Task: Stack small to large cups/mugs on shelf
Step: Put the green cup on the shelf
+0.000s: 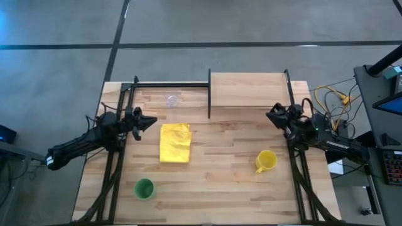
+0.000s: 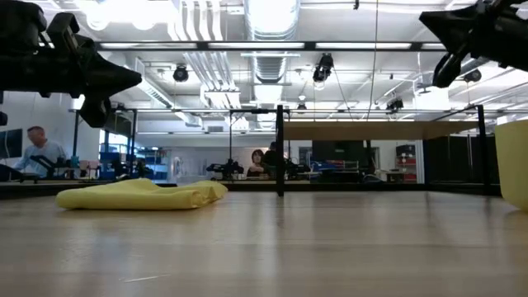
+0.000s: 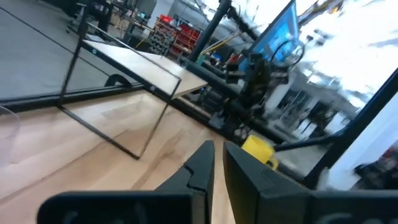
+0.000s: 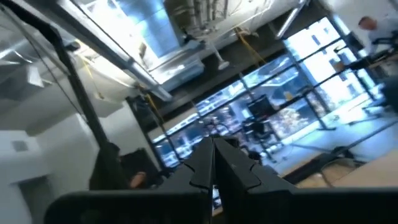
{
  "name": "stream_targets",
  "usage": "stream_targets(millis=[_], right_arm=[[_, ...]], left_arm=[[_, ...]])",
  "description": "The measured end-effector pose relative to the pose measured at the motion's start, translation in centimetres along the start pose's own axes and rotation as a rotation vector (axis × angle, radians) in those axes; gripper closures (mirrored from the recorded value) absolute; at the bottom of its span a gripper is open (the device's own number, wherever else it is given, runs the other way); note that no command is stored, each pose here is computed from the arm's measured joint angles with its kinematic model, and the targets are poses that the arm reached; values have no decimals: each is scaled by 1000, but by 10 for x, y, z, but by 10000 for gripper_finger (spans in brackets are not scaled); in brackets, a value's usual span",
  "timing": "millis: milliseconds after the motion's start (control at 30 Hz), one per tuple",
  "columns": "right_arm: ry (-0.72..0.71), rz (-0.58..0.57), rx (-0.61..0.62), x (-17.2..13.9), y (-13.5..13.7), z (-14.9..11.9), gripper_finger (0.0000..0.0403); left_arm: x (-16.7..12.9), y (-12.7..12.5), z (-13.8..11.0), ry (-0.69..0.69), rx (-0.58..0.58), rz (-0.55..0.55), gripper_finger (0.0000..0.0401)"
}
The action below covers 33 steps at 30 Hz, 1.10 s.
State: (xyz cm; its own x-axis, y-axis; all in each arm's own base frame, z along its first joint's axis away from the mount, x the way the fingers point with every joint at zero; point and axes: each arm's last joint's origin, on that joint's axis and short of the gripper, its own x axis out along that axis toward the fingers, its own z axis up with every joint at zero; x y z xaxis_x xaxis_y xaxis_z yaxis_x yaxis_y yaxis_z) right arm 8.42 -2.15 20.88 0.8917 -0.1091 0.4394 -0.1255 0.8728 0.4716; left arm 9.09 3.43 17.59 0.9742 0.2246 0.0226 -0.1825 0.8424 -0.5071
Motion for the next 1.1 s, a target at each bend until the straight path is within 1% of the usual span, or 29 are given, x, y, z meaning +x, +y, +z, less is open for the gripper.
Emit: stream_targets(millis=[67,133,233,267,333,433,533,667,767,900,1100], right_arm=[[0,-1,28,0,0,0,394],[3,-2,52,0,1,1,394],[-12,10,48,5,9,14,394],[-20,17,28,8,14,22,394],[-16,44,-32,16,28,41,394],[47,58,-118,32,52,76,394],[136,13,-155,55,72,109,394],[237,-38,-210,91,91,145,394],[248,-38,-250,118,102,168,394],[202,-17,-258,148,116,196,394],[142,8,-276,185,130,226,394]], left_arm=[[0,-2,3,-26,-23,-31,381],[-1,-6,9,-37,-18,-42,381],[-3,-17,26,-71,-7,-64,381],[-4,-21,33,-83,0,-71,381],[-7,-33,52,-118,49,-92,381],[-12,-53,84,-144,142,-100,381],[-16,-74,117,-123,238,-79,381],[-18,-100,160,-121,368,-63,381],[-18,-114,183,-117,444,-55,381],[-14,-122,199,-89,458,-43,381],[-1,-116,194,-26,444,-23,381]])
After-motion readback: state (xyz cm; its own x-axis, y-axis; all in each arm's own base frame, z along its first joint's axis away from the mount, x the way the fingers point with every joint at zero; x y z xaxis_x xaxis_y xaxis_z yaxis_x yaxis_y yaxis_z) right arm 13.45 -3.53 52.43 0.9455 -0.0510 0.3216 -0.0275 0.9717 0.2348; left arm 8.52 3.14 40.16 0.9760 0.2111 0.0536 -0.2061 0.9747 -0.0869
